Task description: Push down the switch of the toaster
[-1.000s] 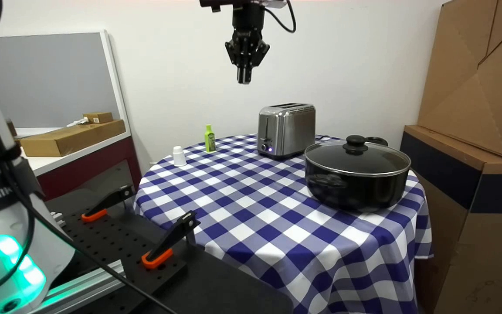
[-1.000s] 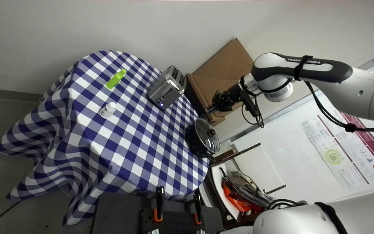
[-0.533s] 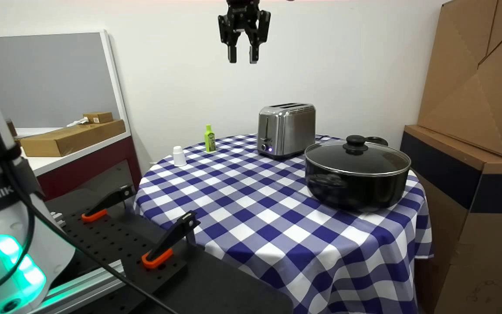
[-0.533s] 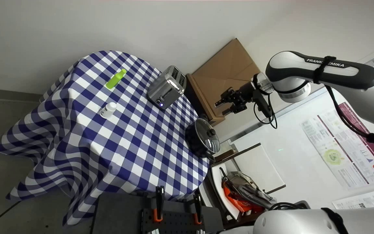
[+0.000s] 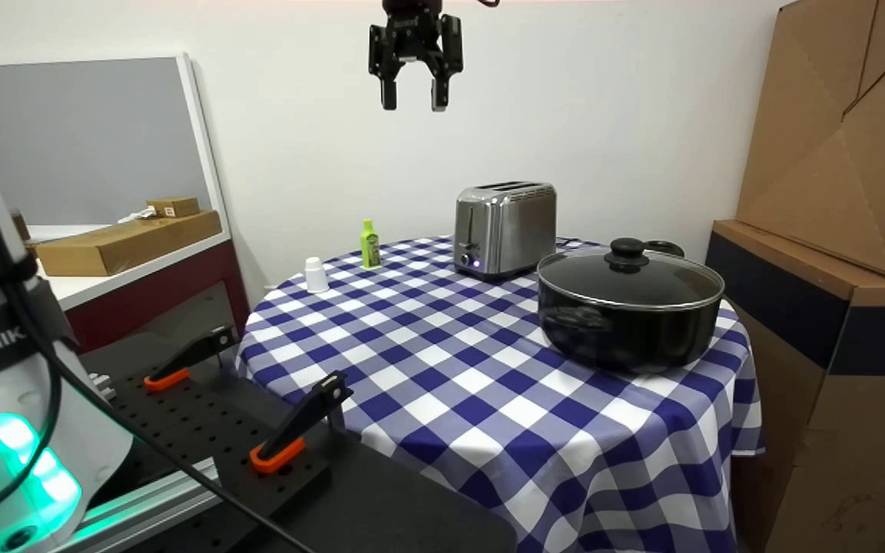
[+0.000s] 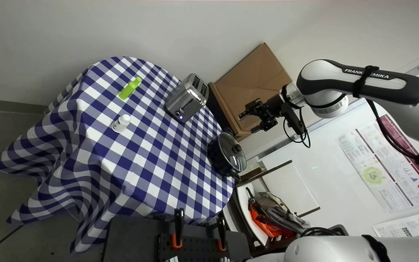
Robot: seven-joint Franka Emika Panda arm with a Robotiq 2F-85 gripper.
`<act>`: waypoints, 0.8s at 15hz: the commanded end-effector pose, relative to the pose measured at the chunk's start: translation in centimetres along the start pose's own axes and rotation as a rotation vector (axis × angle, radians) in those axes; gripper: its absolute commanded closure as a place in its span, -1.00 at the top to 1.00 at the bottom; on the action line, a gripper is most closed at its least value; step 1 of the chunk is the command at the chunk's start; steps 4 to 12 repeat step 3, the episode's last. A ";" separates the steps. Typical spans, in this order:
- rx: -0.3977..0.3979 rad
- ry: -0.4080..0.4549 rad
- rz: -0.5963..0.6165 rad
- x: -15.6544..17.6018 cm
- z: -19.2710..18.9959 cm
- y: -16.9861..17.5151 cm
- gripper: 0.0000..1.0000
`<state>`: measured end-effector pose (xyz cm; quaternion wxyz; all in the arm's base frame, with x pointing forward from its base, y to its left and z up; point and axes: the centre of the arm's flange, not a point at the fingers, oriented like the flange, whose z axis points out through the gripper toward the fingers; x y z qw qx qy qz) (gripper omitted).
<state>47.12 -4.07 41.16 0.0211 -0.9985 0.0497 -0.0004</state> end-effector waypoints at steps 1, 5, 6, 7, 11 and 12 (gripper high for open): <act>0.000 0.000 0.000 0.0 0.0 0.0 1.00; 0.000 -0.002 0.000 0.0 0.1 0.0 1.00; 0.000 -0.002 0.000 0.0 0.1 0.0 1.00; 0.000 -0.002 0.000 0.0 0.1 0.0 1.00; 0.000 -0.002 0.000 0.0 0.1 0.0 1.00; 0.000 -0.002 0.000 0.0 0.1 0.0 1.00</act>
